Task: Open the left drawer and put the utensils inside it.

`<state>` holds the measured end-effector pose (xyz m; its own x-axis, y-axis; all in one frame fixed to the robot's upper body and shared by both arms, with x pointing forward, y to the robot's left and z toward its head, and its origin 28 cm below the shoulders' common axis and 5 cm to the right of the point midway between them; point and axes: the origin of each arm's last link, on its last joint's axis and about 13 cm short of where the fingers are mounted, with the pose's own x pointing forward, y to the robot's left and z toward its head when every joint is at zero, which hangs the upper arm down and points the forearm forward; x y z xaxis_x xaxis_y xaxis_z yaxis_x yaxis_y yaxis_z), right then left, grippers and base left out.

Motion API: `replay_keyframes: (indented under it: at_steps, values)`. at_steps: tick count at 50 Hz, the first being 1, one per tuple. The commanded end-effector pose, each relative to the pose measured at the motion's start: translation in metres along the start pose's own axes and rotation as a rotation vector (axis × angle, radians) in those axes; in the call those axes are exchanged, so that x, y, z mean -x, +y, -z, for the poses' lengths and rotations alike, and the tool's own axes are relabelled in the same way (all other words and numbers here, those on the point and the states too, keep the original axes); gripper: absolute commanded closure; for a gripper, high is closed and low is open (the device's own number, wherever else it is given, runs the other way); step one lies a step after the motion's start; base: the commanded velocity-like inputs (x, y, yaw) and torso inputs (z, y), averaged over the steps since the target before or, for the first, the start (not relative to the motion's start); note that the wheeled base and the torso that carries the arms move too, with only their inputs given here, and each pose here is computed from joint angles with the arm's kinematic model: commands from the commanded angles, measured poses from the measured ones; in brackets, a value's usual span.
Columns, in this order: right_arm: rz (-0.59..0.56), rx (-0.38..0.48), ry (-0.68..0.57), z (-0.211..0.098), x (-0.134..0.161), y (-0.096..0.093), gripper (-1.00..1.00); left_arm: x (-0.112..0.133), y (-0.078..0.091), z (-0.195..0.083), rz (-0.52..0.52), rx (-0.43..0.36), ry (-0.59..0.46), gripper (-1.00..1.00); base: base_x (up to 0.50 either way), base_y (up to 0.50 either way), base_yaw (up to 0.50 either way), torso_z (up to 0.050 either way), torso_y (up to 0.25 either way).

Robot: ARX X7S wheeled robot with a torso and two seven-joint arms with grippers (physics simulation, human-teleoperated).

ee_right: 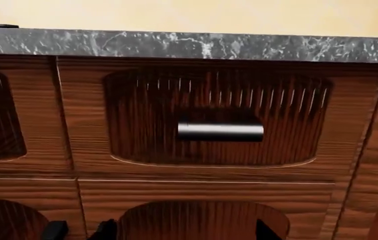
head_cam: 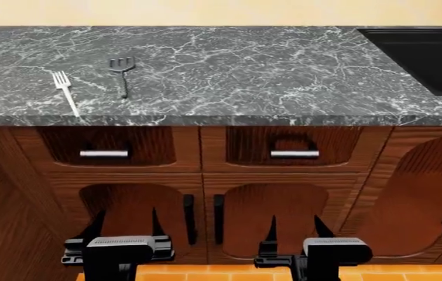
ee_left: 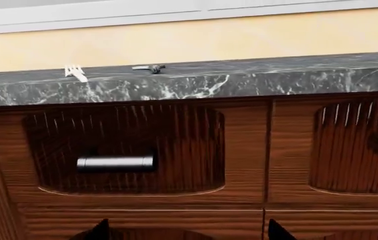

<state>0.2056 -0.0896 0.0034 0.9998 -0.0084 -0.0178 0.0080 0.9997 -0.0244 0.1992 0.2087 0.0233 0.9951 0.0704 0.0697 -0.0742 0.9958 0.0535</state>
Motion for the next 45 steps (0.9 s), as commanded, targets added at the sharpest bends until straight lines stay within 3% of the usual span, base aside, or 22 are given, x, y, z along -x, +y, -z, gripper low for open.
replay_keyframes:
  at_steps: [1,8,23,45]
  values:
    - [-0.003,-0.006,-0.005,-0.001,0.009,0.0,-1.0,-0.001,0.0,-0.002,-0.01,-0.005,-0.008,-1.0,0.29,0.5,0.0,0.0,0.0]
    - [0.0,-0.004,-0.005,0.0,0.018,0.0,-1.0,-0.003,-0.001,-0.004,-0.01,0.015,-0.028,-1.0,0.29,0.39,0.0,0.0,0.0]
    - [-0.003,-0.022,-0.013,-0.002,0.027,0.0,-1.0,-0.001,0.0,-0.002,-0.007,0.013,-0.024,-1.0,0.34,0.03,0.0,0.0,0.0]
    - [-0.007,-0.047,-0.013,-0.003,0.029,-0.001,-1.0,-0.001,0.002,-0.001,-0.04,-0.001,-0.008,-1.0,0.0,0.0,0.0,0.0,0.0]
